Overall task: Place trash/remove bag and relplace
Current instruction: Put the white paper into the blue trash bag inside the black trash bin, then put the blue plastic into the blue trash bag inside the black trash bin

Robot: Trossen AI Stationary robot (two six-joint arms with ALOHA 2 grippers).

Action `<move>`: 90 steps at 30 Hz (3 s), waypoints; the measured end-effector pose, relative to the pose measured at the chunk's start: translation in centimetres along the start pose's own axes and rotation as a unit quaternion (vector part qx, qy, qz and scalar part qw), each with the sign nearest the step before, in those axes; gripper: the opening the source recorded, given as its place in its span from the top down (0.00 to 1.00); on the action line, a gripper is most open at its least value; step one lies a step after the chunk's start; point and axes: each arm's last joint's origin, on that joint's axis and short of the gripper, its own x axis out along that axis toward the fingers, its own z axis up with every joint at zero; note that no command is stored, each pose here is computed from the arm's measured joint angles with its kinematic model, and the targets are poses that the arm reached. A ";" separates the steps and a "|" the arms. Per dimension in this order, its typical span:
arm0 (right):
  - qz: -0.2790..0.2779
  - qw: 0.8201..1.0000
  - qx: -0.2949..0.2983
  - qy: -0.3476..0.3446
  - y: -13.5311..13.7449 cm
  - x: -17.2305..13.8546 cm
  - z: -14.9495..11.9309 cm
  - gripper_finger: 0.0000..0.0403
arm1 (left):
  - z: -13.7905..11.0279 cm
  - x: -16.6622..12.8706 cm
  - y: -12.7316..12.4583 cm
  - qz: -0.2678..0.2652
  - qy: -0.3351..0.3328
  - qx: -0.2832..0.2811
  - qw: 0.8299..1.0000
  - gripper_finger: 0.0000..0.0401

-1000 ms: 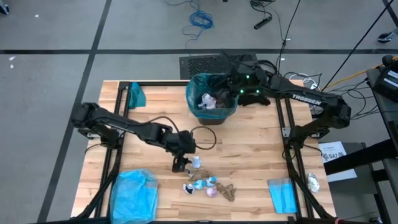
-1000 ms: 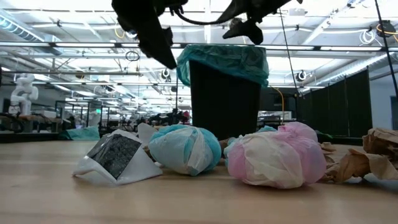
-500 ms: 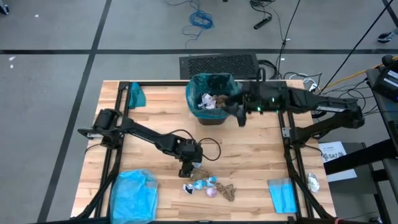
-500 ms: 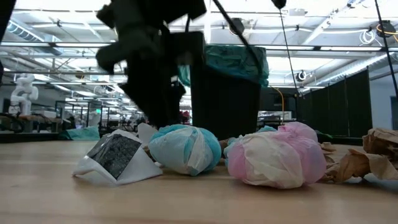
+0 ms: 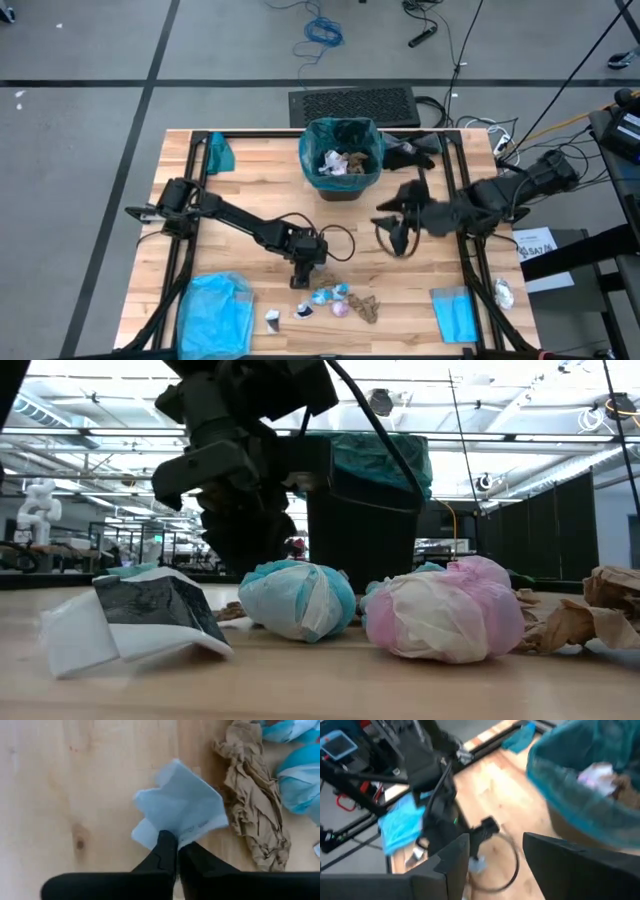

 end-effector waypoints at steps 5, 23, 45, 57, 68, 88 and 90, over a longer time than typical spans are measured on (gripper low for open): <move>0.005 0.999 -0.022 0.027 1.7 0.2 -2.1 0.62 | 1.0 -3.5 -0.3 0.002 -0.028 -0.009 1.000 0.99; -0.003 0.997 -0.053 0.053 5.3 5.3 -5.7 0.68 | 4.7 -25.4 7.5 0.176 -0.311 0.023 0.934 1.00; 0.058 0.964 -0.170 0.194 7.5 14.5 -11.8 0.50 | 3.7 -27.8 13.8 0.014 -0.335 -0.021 0.942 0.45; 0.090 0.939 -0.179 0.280 7.6 18.4 -15.9 0.46 | 0.7 -33.5 5.5 -0.012 -0.341 -0.017 0.940 0.46; 0.067 0.945 -0.164 0.273 6.7 22.8 -18.0 0.52 | 0.1 -33.3 1.2 -0.038 -0.319 -0.032 0.947 0.47; 0.059 0.968 -0.141 0.198 5.5 18.7 -10.4 1.00 | -0.7 -31.7 -0.1 -0.009 -0.272 -0.039 0.961 0.47; 0.059 0.971 -0.150 0.176 5.6 17.7 -9.4 0.98 | -0.8 -30.5 -0.5 -0.012 -0.252 -0.033 0.967 0.47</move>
